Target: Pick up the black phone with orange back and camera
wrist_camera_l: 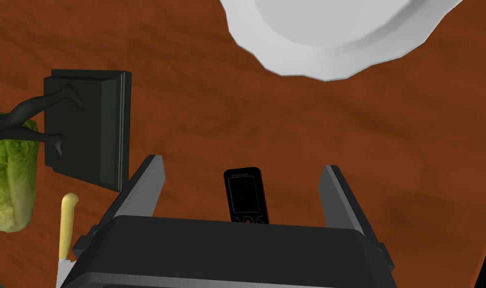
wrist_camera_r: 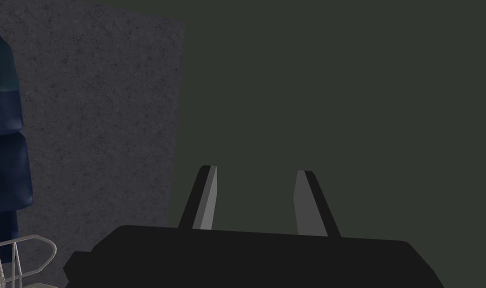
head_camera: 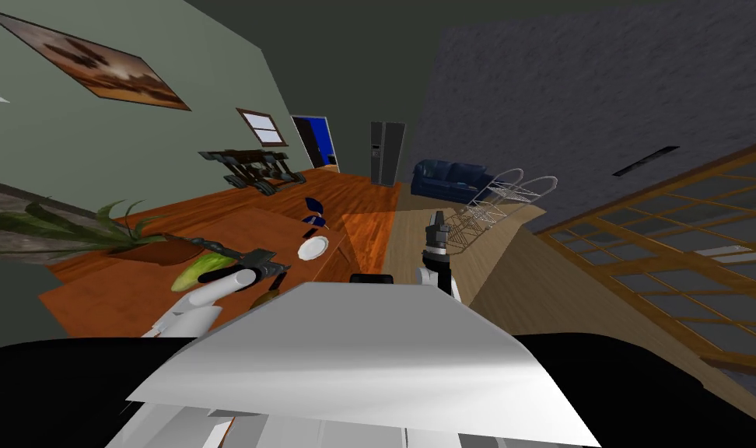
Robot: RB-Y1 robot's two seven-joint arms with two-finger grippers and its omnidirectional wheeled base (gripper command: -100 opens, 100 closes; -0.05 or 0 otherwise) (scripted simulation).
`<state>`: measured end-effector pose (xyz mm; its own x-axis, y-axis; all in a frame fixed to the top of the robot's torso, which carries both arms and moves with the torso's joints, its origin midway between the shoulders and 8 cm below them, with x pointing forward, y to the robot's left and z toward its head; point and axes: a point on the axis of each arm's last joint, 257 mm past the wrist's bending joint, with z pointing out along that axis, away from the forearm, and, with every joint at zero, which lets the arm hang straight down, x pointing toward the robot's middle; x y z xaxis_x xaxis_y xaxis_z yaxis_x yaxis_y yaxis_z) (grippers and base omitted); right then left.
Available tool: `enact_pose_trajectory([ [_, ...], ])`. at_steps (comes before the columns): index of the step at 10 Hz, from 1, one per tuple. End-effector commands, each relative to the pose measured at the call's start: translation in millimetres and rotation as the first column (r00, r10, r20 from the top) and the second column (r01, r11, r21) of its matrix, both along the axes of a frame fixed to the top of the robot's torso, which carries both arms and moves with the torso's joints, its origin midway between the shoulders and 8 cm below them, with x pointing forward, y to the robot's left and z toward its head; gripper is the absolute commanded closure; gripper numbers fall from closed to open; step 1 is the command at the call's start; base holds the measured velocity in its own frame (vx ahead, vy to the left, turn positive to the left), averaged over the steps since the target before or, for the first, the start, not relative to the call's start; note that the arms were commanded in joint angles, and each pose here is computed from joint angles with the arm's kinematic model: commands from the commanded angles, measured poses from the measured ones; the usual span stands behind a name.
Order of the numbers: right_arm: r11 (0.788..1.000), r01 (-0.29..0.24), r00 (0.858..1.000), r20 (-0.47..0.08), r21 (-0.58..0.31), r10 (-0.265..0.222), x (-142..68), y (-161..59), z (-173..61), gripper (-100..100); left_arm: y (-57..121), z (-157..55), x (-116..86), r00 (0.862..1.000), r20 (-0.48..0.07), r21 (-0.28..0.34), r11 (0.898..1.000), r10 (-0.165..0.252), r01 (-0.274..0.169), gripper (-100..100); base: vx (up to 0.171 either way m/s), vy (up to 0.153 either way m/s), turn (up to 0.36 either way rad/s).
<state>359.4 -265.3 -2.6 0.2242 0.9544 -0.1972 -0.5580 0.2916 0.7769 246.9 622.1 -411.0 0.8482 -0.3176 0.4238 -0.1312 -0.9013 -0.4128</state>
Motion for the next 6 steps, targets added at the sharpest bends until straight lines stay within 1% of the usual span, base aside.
enact_pose_trajectory([
  [1,1.000,0.000,1.000,0.000,0.000,0.000,0.0,0.0,0.0,0,3.6,-17.2,-29.2,0.996,-0.064,-0.061,0.996,0.062,-0.065,-100,0.037,0.043,-0.173],
  [2,1.000,0.000,1.000,0.000,0.000,0.000,0.0,0.0,0.0,0,5.0,-20.7,-34.1,0.995,-0.075,-0.065,0.995,0.070,-0.075,-100,0.037,0.040,-0.086],
  [3,1.000,0.000,1.000,0.000,0.000,0.000,0.0,0.0,0.0,0,5.3,-32.4,-58.9,0.985,-0.126,-0.108,0.986,0.115,-0.129,-100,0.047,0.046,-0.145],
  [4,1.000,0.000,1.000,0.000,0.000,0.000,0.0,0.0,0.0,0,6.5,-35.1,-63.3,0.983,-0.134,-0.110,0.984,0.122,-0.137,-100,0.041,0.043,-0.087],
  [5,1.000,0.000,1.000,0.000,0.000,0.000,0.0,0.0,0.0,0,6.5,-35.1,-63.3,0.983,-0.134,-0.110,0.984,0.122,-0.137,-100,0.019,0.017,0.009],
  [6,1.000,0.000,1.000,0.000,0.000,0.000,0.0,0.0,0.0,0,6.0,-47.2,-90.7,0.967,-0.190,-0.148,0.969,0.168,-0.197,-100,0.029,0.021,-0.115],
])
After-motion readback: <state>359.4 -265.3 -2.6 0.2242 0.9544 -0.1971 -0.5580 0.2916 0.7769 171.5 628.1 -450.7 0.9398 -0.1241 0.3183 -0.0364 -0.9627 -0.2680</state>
